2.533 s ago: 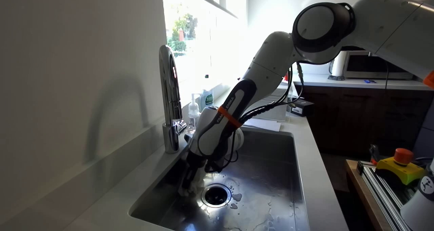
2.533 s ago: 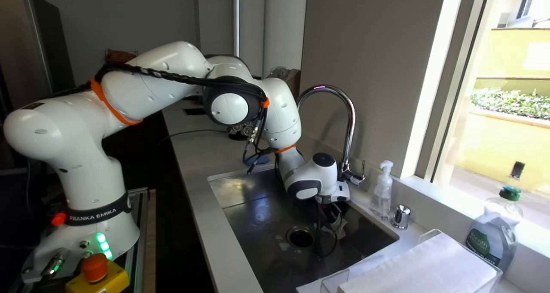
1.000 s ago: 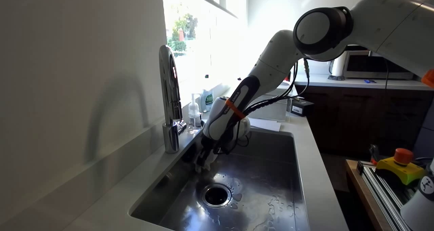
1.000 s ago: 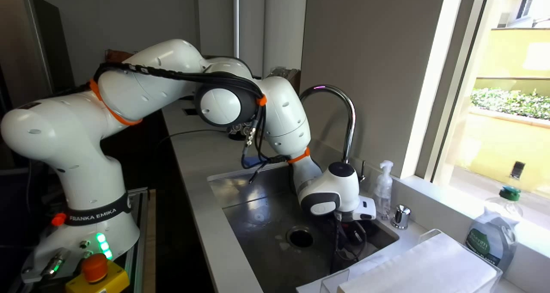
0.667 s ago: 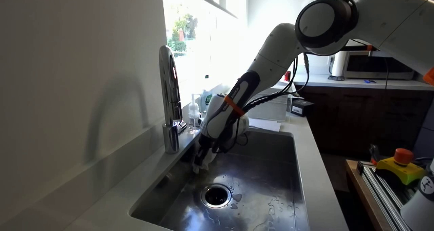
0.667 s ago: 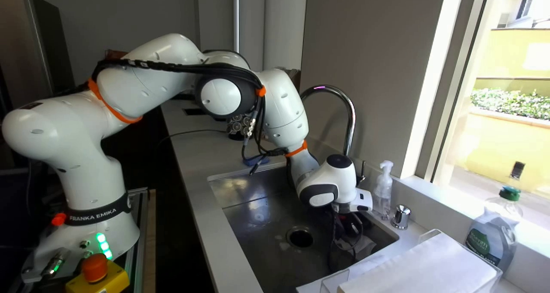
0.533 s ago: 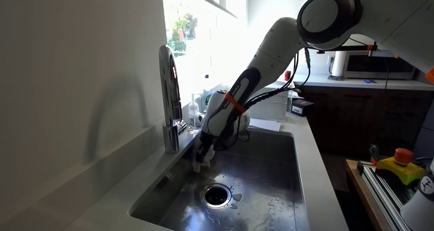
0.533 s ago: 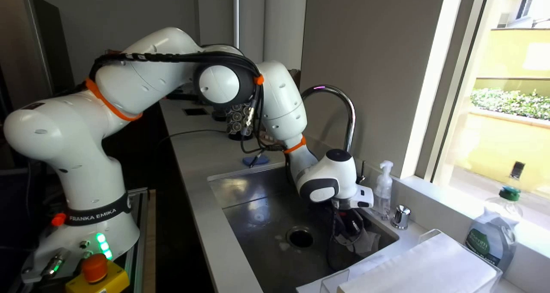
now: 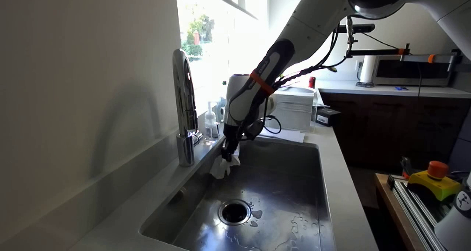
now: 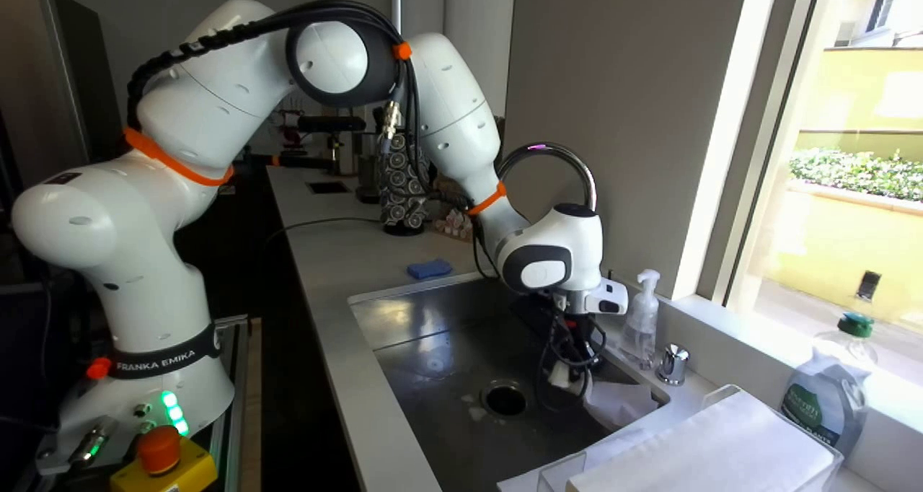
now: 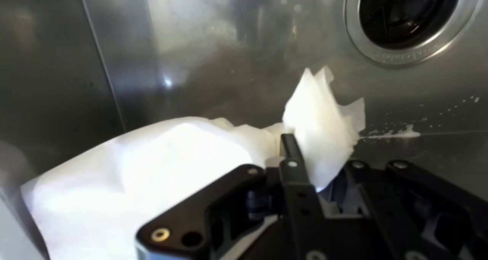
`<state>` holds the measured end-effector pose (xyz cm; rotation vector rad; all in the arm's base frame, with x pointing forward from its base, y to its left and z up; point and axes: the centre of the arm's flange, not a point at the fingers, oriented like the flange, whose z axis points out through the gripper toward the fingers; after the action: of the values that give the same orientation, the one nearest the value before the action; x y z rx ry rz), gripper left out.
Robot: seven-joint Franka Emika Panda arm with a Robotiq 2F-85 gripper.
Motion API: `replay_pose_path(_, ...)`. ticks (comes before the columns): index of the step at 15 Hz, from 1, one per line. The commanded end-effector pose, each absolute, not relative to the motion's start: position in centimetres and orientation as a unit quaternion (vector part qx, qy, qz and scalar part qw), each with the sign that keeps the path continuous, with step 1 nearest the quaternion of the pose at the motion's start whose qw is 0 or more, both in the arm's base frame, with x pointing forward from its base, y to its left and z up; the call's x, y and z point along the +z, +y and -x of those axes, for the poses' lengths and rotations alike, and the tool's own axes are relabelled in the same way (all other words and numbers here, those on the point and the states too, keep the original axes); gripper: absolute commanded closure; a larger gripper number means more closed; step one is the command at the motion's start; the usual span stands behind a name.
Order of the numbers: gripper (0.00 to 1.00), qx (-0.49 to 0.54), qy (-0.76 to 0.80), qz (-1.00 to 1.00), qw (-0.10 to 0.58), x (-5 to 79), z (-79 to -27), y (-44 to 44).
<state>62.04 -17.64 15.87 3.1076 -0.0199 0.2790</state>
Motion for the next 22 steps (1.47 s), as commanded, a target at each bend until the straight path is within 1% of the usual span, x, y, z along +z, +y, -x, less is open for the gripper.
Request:
replay_pose_path(1, 0.98, 0.064, -0.024, -0.998, 0.006, 20.2, -59.6, -17.0)
replay_pose_path(4, 0.98, 0.071, -0.040, -0.997, 0.008, 23.1, -58.7, -17.6)
replay_pose_path(6, 0.98, 0.080, -0.055, -0.995, 0.021, 24.7, -58.3, -18.2)
replay_pose_path(14, 0.98, 0.124, -0.136, -0.982, 0.043, 29.3, -56.8, -20.8)
replay_pose_path(17, 0.98, 0.135, -0.161, -0.977, 0.041, 31.1, -56.4, -21.8)
replay_pose_path(22, 0.98, 0.186, -0.207, -0.958, 0.062, 34.3, -55.9, -23.6)
